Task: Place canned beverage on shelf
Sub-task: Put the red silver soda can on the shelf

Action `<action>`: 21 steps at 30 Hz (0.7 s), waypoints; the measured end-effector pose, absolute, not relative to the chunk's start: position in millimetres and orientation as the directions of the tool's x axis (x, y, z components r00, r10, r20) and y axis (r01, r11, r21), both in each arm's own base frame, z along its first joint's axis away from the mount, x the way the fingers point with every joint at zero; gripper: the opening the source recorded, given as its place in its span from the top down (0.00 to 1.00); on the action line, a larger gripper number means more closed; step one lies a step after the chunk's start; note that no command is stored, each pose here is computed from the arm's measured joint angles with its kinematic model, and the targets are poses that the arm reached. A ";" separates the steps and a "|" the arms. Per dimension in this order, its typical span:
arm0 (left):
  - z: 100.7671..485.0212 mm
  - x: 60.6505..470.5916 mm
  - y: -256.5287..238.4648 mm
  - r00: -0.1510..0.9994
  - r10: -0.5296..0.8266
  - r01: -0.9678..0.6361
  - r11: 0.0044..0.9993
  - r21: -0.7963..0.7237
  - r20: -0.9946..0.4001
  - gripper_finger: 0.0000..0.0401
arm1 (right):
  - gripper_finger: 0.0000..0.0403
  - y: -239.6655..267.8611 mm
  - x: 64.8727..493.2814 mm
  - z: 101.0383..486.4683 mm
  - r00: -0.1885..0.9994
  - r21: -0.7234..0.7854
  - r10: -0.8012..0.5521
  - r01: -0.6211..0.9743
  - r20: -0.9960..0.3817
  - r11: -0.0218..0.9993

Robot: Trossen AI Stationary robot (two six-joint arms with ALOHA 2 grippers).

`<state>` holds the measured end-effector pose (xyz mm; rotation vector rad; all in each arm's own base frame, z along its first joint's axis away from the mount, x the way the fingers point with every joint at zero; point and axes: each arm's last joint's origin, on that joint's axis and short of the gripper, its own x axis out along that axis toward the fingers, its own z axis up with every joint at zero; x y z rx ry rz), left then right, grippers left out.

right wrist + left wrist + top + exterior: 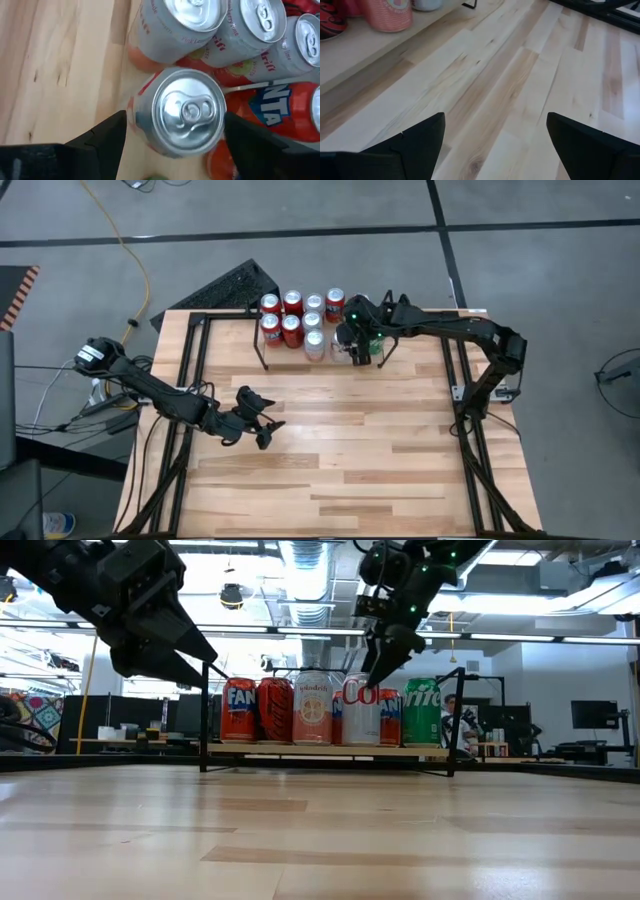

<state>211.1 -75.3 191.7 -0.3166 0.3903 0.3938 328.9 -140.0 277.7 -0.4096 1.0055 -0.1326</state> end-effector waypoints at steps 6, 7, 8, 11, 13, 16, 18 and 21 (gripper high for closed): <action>191.5 211.0 -75.2 0.850 0.311 -0.430 0.876 -0.220 -0.426 0.17 | 0.28 -136.3 330.9 277.9 0.540 -0.311 -0.287 0.049 -0.791 0.949; 191.5 211.0 -75.1 0.850 0.311 -0.430 0.876 -0.219 -0.426 0.17 | 0.28 -134.7 331.5 277.9 0.542 -0.294 -0.285 0.073 -0.791 0.953; 191.5 211.0 -75.2 0.850 0.311 -0.430 0.876 -0.220 -0.425 0.17 | 0.29 -133.0 332.3 278.0 0.542 -0.280 -0.286 0.095 -0.790 0.955; 191.5 211.0 -75.2 0.850 0.311 -0.430 0.876 -0.220 -0.425 0.17 | 0.29 -125.3 335.0 278.0 0.524 -0.281 -0.326 0.166 -0.787 0.945; 191.5 211.1 -75.2 0.850 0.311 -0.430 0.876 -0.220 -0.425 0.17 | 0.29 -120.4 336.2 278.0 0.498 -0.304 -0.380 0.229 -0.780 0.925; 191.5 211.1 -75.2 0.850 0.311 -0.430 0.875 -0.221 -0.425 0.17 | 0.29 -112.7 338.2 277.7 0.473 -0.321 -0.426 0.289 -0.771 0.902; 191.5 211.1 -75.2 0.850 0.310 -0.430 0.875 -0.221 -0.425 0.17 | 0.29 -107.9 339.9 277.8 0.470 -0.310 -0.439 0.329 -0.765 0.892; 191.6 211.1 -75.2 0.850 0.310 -0.430 0.875 -0.221 -0.425 0.17 | 0.29 -101.5 341.7 278.2 0.461 -0.294 -0.469 0.402 -0.753 0.867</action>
